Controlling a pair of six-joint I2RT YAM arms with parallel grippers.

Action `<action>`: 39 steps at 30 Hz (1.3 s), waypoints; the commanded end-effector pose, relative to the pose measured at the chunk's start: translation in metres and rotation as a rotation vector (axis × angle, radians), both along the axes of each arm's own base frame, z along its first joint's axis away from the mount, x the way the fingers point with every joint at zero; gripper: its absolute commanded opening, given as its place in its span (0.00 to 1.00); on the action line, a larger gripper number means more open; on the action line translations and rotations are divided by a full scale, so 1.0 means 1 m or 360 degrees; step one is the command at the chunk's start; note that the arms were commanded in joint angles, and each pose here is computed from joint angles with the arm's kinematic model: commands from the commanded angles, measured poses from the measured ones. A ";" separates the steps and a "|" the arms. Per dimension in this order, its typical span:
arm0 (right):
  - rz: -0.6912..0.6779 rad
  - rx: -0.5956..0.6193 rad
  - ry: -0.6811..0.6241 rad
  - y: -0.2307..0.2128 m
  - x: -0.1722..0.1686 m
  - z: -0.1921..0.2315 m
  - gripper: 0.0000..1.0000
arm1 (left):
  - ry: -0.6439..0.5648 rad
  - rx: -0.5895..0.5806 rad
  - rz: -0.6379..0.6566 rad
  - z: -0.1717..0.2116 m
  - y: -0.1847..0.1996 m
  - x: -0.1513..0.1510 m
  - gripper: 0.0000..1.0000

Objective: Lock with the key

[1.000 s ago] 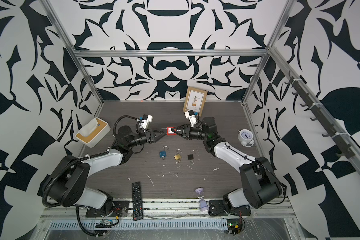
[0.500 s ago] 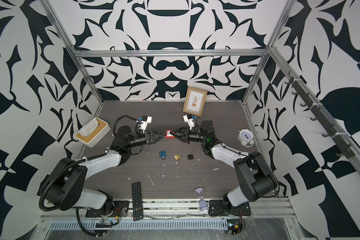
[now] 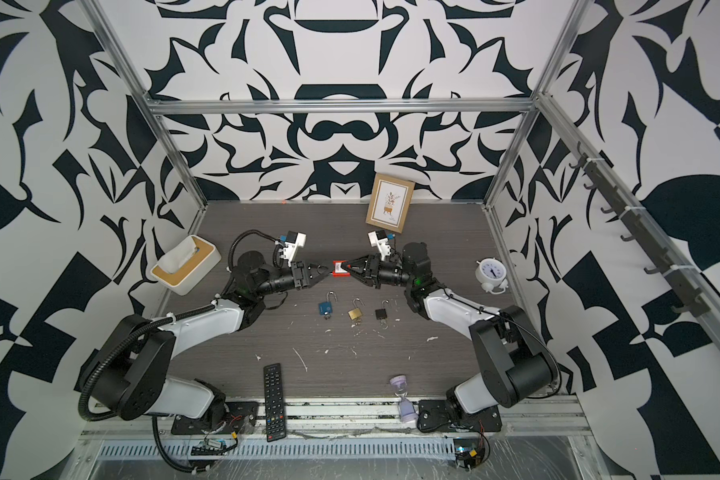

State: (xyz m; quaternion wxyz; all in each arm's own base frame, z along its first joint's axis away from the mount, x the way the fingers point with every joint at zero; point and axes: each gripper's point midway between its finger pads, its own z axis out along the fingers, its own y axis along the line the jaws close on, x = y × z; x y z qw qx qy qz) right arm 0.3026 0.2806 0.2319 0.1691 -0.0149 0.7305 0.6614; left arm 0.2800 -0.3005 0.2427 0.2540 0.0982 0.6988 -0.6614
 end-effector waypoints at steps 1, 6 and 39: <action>-0.0040 -0.0005 -0.0142 -0.004 0.000 0.021 0.00 | -0.0106 -0.0018 -0.0019 0.014 -0.006 0.001 0.56; -0.0062 -0.0018 -0.0155 -0.006 -0.001 0.022 0.00 | -0.0089 -0.0002 -0.0017 0.009 -0.007 0.003 0.56; -0.0070 0.0021 -0.0209 -0.003 0.004 0.032 0.00 | -0.0024 -0.0110 -0.0090 0.008 -0.017 0.006 0.53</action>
